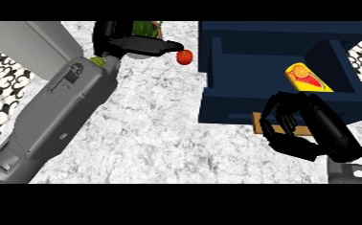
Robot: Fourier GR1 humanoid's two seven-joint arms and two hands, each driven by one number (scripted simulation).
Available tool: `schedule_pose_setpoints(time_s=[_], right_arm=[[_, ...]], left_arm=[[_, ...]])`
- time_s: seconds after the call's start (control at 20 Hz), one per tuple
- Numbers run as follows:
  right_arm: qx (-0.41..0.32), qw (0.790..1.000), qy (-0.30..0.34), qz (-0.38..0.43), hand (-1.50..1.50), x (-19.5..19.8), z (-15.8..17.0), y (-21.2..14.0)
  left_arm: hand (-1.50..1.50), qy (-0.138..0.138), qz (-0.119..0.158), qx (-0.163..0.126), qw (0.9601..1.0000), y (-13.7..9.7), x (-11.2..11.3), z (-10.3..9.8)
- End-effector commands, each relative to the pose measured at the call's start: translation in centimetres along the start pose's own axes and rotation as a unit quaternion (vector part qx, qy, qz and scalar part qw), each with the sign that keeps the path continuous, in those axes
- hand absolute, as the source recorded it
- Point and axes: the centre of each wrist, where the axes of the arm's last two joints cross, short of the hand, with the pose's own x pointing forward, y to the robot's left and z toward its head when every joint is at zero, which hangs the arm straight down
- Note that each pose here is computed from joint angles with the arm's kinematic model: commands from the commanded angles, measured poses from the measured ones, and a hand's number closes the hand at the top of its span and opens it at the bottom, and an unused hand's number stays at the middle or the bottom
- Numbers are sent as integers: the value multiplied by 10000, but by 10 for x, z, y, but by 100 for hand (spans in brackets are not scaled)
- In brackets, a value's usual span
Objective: Pick up the cup, place it into the drawer and close the drawer
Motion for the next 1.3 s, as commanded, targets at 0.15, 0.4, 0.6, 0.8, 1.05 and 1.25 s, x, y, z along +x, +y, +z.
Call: schedule_pose_setpoints(time_s=[0.15, 0.4, 0.6, 0.8, 1.05, 1.25], right_arm=[[723, 9859, 209, 1494, 150, -28, -27, 39], [897, 9742, 256, 2053, 150, -50, -55, 65], [828, 9743, 288, 2077, 150, -76, -84, 85], [842, 9741, 454, 2047, 150, -98, -106, 81], [1070, 9763, 579, 1791, 150, -120, -123, 59], [1071, 9748, 864, 1758, 150, -123, -131, 63]], left_arm=[[-150, -1, -15, 133, 9999, 53, -1, 27], [-150, 67, -7, 116, 9999, 85, -22, 64], [-150, 55, 31, 189, 9998, 108, -14, 70], [-150, 58, -18, 336, 9994, 136, -13, 81], [-150, 27, 70, 164, 9998, 122, -10, 90], [-150, 26, 122, 160, 9998, 147, -13, 98]])
